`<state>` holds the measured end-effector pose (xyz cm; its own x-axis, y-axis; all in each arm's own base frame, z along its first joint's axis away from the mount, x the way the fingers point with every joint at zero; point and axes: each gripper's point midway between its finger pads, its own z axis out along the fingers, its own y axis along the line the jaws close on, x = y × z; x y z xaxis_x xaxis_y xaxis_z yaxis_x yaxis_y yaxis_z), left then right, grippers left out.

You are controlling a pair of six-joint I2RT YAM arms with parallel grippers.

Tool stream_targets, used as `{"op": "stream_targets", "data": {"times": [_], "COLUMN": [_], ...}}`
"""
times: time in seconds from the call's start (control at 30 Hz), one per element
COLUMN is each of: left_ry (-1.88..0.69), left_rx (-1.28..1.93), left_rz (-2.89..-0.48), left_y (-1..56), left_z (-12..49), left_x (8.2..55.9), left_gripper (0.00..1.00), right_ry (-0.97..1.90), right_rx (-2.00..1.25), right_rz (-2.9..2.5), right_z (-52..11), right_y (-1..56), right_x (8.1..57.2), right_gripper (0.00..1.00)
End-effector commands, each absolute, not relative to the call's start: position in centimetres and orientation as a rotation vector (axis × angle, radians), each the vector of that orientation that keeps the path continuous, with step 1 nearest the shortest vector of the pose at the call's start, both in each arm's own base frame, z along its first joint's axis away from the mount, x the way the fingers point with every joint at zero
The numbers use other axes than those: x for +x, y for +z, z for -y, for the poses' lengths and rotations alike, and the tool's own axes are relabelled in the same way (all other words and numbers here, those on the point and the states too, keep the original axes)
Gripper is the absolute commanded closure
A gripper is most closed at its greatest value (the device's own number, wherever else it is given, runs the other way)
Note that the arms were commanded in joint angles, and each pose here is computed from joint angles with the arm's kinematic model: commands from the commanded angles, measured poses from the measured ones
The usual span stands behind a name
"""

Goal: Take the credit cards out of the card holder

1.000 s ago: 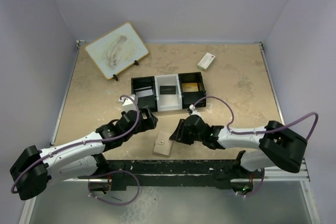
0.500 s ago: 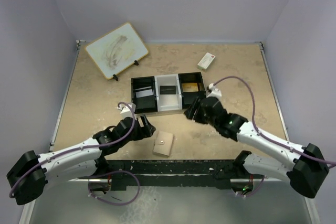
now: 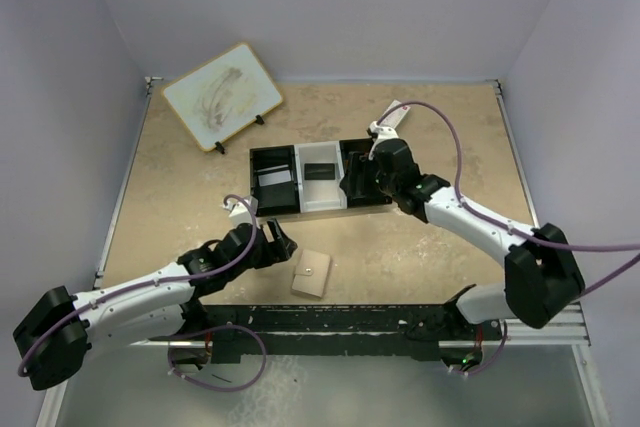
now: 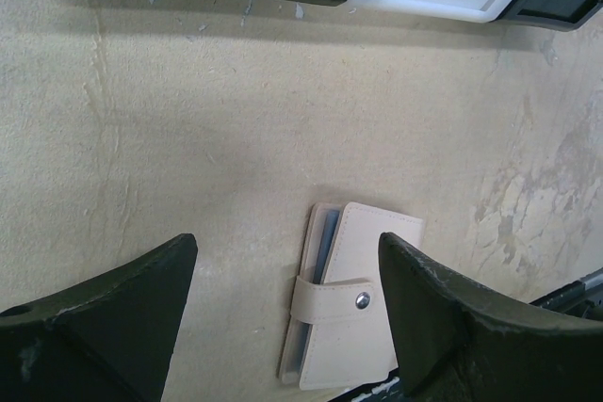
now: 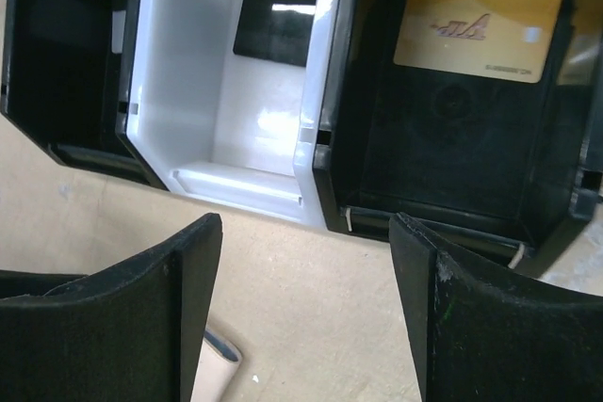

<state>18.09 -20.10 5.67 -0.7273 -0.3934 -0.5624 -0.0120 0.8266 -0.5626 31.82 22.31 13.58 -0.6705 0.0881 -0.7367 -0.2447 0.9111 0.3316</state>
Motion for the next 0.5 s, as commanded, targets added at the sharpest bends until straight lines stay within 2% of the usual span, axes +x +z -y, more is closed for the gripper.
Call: {"op": "stream_targets", "data": {"times": [0.0,0.47], "left_ry": [-0.758,-0.738], "left_rx": [-0.304,-0.305], "left_rz": [-2.271,-2.271], "left_y": [6.6,6.9], "left_z": [20.8,20.4], "left_x": [18.3,18.3], "left_gripper": [0.25,0.24], "right_ry": [0.607,0.709], "right_rx": [-0.207,-0.25], "right_rz": [-2.181,-2.302], "right_z": [-24.6,-27.2], "right_y": [15.3,11.4], "right_x": [33.6,33.7], "right_gripper": [0.25,0.25]}}
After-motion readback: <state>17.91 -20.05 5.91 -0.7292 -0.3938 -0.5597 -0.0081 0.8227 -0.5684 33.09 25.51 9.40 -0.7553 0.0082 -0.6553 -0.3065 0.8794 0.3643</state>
